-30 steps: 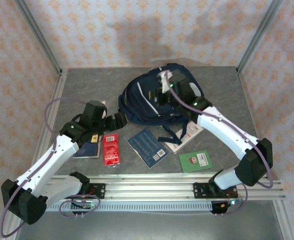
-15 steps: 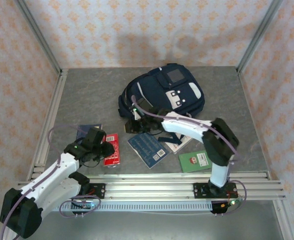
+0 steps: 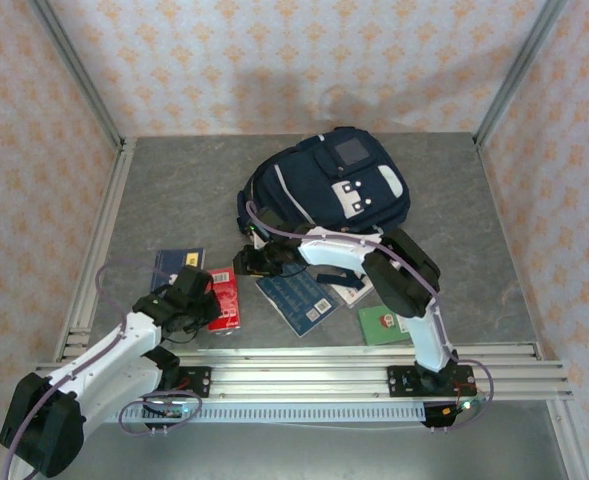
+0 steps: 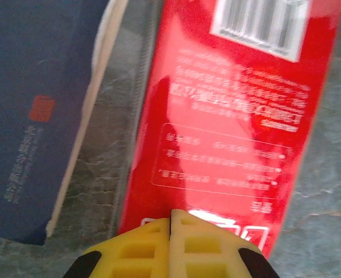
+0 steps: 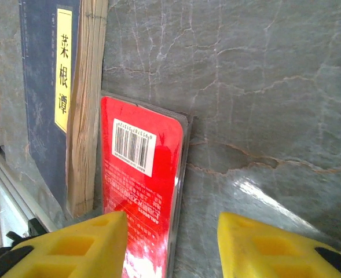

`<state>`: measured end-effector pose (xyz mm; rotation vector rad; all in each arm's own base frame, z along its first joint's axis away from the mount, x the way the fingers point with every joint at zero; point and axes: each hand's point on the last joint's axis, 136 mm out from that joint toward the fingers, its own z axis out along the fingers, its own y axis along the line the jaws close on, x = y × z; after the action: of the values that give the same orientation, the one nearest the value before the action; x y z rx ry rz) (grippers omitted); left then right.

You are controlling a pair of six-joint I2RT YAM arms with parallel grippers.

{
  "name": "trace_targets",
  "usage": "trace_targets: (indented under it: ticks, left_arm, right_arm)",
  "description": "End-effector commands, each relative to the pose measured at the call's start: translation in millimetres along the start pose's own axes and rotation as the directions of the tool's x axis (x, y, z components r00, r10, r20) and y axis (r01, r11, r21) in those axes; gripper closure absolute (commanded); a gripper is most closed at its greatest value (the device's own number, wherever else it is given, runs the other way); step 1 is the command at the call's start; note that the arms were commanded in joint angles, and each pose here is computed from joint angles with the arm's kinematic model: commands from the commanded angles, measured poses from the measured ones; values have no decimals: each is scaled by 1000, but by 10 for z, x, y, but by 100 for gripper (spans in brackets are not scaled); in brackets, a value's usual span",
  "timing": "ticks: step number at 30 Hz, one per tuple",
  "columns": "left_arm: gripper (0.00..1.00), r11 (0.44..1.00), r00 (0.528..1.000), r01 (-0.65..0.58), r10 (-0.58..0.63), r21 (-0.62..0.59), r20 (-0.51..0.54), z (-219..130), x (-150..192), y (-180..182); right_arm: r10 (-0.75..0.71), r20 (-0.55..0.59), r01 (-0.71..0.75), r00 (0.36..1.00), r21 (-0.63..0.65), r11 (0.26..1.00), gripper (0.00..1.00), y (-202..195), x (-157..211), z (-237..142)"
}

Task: Pack the student bag

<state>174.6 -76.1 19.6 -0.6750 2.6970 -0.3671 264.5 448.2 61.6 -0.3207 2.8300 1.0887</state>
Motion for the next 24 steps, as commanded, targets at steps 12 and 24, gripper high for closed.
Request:
trace_targets:
  ticks: [12, 24]
  left_arm:
    - [100, 997, 999, 30, -27, -66, 35, 113, 38, 246]
    - [100, 999, 1000, 21, -21, -35, 16, 103, 59, 181]
  right_arm:
    - [49, -167, -88, 985, -234, 968, 54, 269, 117, 446]
    - [57, -174, -99, 983, -239, 966, 89, 182, 155, 536]
